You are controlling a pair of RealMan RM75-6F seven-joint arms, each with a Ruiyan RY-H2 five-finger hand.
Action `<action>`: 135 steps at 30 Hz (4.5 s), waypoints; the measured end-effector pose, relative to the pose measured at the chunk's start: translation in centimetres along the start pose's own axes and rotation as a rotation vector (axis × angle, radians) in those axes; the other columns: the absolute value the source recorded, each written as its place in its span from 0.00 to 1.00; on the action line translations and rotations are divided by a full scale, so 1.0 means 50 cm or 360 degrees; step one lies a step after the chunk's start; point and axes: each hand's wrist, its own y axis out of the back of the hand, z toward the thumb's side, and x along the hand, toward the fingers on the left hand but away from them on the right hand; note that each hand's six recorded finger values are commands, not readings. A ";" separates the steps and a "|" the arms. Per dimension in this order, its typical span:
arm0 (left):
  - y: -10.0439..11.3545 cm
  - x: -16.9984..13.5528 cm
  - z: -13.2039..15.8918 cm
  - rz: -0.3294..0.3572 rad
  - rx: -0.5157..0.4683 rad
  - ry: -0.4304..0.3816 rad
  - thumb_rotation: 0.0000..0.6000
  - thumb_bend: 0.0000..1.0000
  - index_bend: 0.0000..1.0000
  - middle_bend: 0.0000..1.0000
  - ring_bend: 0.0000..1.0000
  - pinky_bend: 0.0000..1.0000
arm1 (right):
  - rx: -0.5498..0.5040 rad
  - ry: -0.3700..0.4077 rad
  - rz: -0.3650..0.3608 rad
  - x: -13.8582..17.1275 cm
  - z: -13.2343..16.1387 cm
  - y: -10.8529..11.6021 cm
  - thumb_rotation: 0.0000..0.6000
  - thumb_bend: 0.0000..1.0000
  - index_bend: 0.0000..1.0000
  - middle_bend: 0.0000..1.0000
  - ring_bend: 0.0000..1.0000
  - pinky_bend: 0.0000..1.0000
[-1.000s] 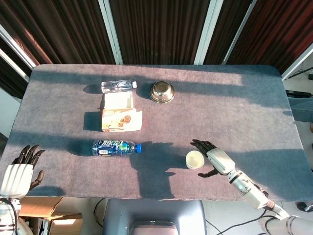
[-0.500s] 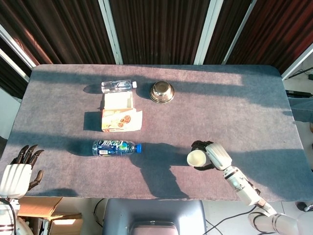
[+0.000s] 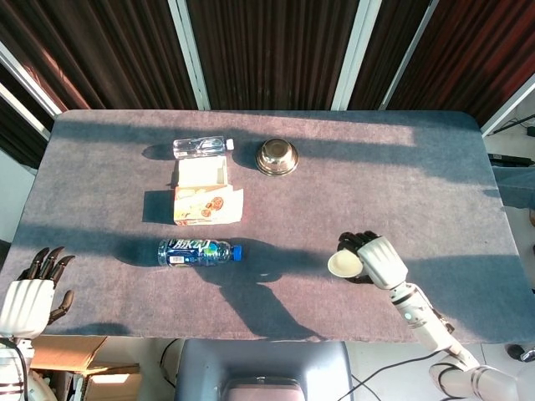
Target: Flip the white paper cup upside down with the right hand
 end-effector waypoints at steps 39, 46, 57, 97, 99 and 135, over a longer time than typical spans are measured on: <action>-0.008 0.004 -0.001 -0.0034 0.0015 0.0020 1.00 0.39 0.23 0.11 0.08 0.39 | 0.0628 -0.0256 0.0484 -0.013 -0.098 -0.022 1.00 0.27 0.26 0.18 0.20 0.37; -0.010 0.004 0.000 -0.0041 0.0021 0.0019 1.00 0.39 0.23 0.11 0.08 0.39 | 0.0624 -0.0309 0.0521 -0.037 -0.130 -0.036 1.00 0.34 0.37 0.25 0.27 0.42; -0.006 0.002 -0.002 -0.0033 0.0015 0.0021 1.00 0.39 0.23 0.11 0.08 0.39 | 0.0585 -0.0254 0.0470 -0.062 -0.122 -0.059 1.00 0.43 0.47 0.33 0.36 0.50; -0.006 0.002 -0.002 -0.0042 0.0010 0.0026 1.00 0.39 0.23 0.11 0.08 0.39 | 0.2812 0.0251 0.0058 -0.017 0.041 0.010 1.00 0.55 0.48 0.42 0.35 0.44; -0.005 0.001 -0.003 -0.0040 0.0006 0.0029 1.00 0.39 0.23 0.11 0.08 0.39 | 0.2862 0.0304 0.0122 -0.016 0.046 -0.008 1.00 0.55 0.48 0.42 0.33 0.43; 0.002 -0.004 -0.007 -0.0022 -0.0007 0.0036 1.00 0.39 0.23 0.11 0.08 0.39 | 0.1298 -0.0099 0.0610 0.036 0.069 0.058 1.00 0.25 0.00 0.02 0.04 0.21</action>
